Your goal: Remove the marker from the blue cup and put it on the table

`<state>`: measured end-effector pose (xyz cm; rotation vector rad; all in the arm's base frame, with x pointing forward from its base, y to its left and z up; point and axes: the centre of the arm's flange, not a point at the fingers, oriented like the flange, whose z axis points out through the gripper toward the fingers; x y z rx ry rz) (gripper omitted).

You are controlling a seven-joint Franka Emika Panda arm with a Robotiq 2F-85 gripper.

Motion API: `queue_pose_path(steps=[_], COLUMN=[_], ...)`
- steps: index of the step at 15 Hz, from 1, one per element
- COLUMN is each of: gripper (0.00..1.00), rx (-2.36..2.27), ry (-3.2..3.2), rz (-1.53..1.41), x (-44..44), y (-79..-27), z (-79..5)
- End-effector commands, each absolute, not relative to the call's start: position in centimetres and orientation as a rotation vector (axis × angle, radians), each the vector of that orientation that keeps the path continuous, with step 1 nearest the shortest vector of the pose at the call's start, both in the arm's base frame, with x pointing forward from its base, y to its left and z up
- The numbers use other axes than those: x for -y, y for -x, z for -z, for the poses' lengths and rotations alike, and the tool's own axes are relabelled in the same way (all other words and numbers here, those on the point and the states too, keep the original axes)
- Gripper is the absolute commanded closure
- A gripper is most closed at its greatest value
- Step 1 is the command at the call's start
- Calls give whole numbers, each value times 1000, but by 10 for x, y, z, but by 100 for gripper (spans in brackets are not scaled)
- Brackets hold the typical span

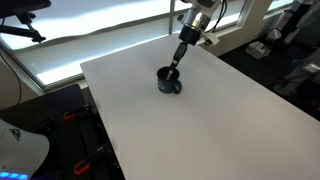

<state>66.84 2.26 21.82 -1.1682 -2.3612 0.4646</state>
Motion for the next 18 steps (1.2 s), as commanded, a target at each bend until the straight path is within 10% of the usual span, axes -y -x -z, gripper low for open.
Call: queue_pose_path(steps=[1,18], gripper=[0,0], rx=[2451,2504], ry=[1113,818], rz=[-494,-440], x=[-27,-43], y=[-673,-678], z=[-233,-208])
